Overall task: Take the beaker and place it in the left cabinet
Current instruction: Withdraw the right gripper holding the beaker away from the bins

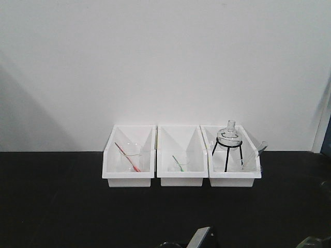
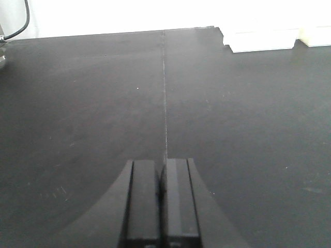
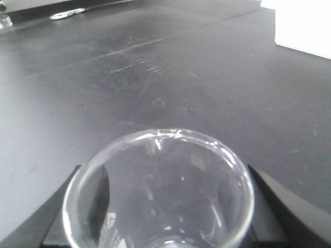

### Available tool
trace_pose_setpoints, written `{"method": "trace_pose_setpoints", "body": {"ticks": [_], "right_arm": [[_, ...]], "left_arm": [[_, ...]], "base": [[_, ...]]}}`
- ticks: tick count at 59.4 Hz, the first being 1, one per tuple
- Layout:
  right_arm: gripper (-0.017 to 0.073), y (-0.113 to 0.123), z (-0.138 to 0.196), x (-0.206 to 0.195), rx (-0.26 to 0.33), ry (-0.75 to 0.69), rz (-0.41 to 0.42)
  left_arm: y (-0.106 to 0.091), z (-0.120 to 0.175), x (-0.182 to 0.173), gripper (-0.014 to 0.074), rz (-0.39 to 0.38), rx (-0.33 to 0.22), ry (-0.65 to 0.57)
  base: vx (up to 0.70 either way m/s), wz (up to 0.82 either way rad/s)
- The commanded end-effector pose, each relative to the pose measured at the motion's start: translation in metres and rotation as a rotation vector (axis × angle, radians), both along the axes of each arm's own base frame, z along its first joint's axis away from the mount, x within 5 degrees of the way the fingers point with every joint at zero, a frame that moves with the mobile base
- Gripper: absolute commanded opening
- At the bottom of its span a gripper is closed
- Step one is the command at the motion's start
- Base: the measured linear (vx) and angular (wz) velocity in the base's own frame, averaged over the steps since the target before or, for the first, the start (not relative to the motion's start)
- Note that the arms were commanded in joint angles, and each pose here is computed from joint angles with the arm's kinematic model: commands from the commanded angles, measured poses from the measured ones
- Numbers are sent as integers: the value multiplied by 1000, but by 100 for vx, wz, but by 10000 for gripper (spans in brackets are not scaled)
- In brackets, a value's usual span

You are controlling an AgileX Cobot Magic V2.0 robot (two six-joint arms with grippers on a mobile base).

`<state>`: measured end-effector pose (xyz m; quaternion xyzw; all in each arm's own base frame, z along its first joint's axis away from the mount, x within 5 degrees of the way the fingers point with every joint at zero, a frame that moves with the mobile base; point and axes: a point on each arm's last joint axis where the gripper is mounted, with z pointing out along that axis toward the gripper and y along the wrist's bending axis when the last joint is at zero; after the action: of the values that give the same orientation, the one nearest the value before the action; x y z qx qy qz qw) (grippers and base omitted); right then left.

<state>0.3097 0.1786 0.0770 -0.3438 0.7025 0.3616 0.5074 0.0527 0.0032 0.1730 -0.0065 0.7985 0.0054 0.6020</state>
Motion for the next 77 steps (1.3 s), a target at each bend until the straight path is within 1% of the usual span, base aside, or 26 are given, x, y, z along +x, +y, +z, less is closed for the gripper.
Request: {"method": "trace_pose_setpoints", "body": {"ticks": [1,6,12,17,21,26,27,30,31,35,37,38,41,45,47,48,49,50,51,56,58,59,62,67,70,77], "right_arm": [[167,3,37,7,189,-137,-2],[-17,3,37,7,190,-136,-1],[-10,3,40,7,195,-90,-14],[-5,2,50,7,191,-52,-31],[-5,1,62,8,170,-17,-54],[-5,-3,91,8,139,-14,-101],[-5,-5,95,8,121,-5,-118],[-5,-9,116,5,100,-20,-154],[-5,-11,121,5,82,-11,-176],[-5,-19,150,-2,58,-20,-240],[-5,-25,165,-7,39,-21,-284],[-5,-28,170,-9,15,-19,-305],[-5,-38,192,-19,-24,-36,-361],[-5,-51,219,-35,-59,-71,-431],[-5,-60,233,-44,-77,-80,-488],[-5,-64,238,-48,-75,-75,-516],[-5,-69,242,-52,-91,-72,-554],[-5,-75,251,-59,-76,-77,-586],[-5,-80,255,-62,-86,-73,-628],[-5,-106,280,-91,-80,-98,-789],[-5,-115,289,-104,-73,-123,-825],[-5,-119,290,-109,-80,-126,-850],[-3,-131,294,-130,-74,-150,-896],[-3,-145,290,-156,-75,-172,-933],[-3,-149,284,-168,-70,-186,-935],[-3,-160,275,-196,-4,-195,-947]], "left_arm": [[-1,12,1,4,-18,-4,-99],[-1,12,1,4,-18,-4,-99],[-1,12,1,4,-18,-4,-99],[-1,12,1,4,-18,-4,-99],[-1,12,1,4,-18,-4,-99],[-1,12,1,4,-18,-4,-99],[-1,12,1,4,-18,-4,-99],[-1,12,1,4,-18,-4,-99],[-1,12,1,4,-18,-4,-99],[-1,12,1,4,-18,-4,-99],[-1,12,1,4,-18,-4,-99],[-1,12,1,4,-18,-4,-99],[-1,12,1,4,-18,-4,-99],[-1,12,1,4,-18,-4,-99],[-1,12,1,4,-18,-4,-99],[-1,12,1,4,-18,-4,-99],[-1,12,1,4,-18,-4,-99],[-1,12,1,4,-18,-4,-99],[-1,12,1,4,-18,-4,-99],[-1,12,1,4,-18,-4,-99],[-1,12,1,4,-18,-4,-99],[-1,12,1,4,-18,-4,-99],[-1,12,1,4,-18,-4,-99],[-1,12,1,4,-18,-4,-99],[-1,12,1,4,-18,-4,-99],[-1,12,1,4,-18,-4,-99]], "base": [[0,0],[0,0],[0,0],[0,0],[0,0],[0,0],[0,0],[0,0],[0,0],[0,0],[0,0],[0,0],[0,0],[0,0],[0,0],[0,0],[0,0],[0,0],[0,0],[0,0],[0,0],[0,0],[0,0],[0,0],[0,0],[0,0]]}}
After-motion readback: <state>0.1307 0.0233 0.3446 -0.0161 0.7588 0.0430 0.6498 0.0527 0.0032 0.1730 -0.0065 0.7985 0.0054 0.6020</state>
